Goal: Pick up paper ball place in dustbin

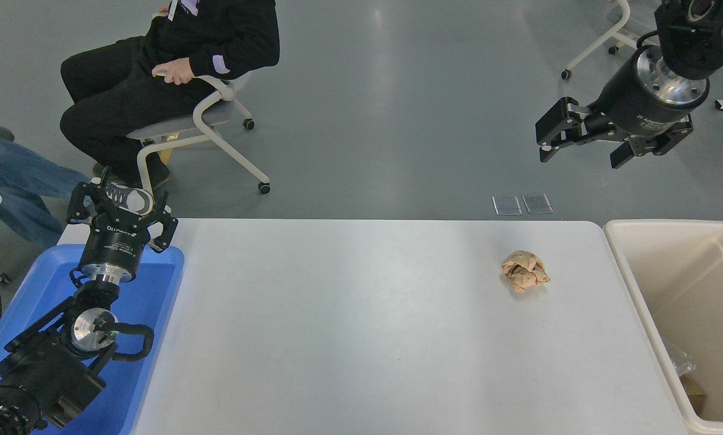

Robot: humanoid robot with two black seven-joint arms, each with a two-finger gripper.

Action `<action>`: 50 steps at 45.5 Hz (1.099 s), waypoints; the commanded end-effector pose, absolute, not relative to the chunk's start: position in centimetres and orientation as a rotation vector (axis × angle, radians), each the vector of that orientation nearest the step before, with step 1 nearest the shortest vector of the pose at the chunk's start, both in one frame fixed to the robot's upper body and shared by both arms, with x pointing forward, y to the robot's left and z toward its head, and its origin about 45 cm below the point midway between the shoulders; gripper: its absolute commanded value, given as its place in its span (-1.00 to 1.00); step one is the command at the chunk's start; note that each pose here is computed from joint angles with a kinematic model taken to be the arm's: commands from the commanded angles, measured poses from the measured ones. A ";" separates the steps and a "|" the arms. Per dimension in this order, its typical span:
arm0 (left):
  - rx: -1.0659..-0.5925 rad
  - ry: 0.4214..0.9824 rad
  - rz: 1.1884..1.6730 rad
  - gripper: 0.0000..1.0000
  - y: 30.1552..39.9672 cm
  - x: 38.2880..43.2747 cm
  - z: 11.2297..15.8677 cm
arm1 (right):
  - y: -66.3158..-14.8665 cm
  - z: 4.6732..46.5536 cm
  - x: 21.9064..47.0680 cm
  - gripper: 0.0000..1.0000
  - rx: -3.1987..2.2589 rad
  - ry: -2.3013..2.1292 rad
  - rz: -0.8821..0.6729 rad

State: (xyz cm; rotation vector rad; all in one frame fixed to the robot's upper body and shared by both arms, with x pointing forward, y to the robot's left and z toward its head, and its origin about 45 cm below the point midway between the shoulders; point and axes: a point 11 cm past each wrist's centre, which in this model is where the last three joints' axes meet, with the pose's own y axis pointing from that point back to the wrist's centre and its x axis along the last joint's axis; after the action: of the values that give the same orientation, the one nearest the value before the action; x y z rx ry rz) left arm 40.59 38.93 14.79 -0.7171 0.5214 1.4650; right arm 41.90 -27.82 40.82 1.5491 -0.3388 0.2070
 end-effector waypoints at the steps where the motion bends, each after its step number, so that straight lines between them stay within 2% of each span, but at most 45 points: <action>1: -0.717 0.521 1.465 0.98 38.93 40.59 14.79 | -27.6 41.7 42.0 1.00 1.551 -0.351 0.227; 8: -0.717 0.521 1.465 0.98 38.93 40.59 14.79 | -27.1 44.0 42.2 1.00 1.555 -0.385 0.274; 25: -0.717 0.520 1.466 0.98 39.00 40.59 14.82 | -26.9 41.9 42.1 1.00 1.570 -0.349 0.240; 33: -0.716 0.520 1.466 0.98 39.00 40.59 14.82 | -25.0 37.0 42.9 1.00 1.682 -0.290 0.188; 40: -0.717 0.521 1.465 0.98 38.93 40.59 14.79 | -26.8 30.1 42.7 1.00 1.695 -0.257 0.061; 46: -0.717 0.521 1.465 0.98 38.93 40.59 14.79 | -25.8 23.9 43.0 1.00 1.627 -0.341 0.151; 50: -0.717 0.521 1.465 0.98 38.93 40.59 14.79 | -27.0 20.5 42.6 1.00 1.595 -0.414 0.167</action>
State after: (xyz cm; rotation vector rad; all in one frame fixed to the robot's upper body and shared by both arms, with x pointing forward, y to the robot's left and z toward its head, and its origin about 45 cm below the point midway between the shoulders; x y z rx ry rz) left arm 40.60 38.93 14.80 -0.7171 0.5209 1.4650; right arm 43.37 -26.16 29.82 1.6413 -0.3155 0.1495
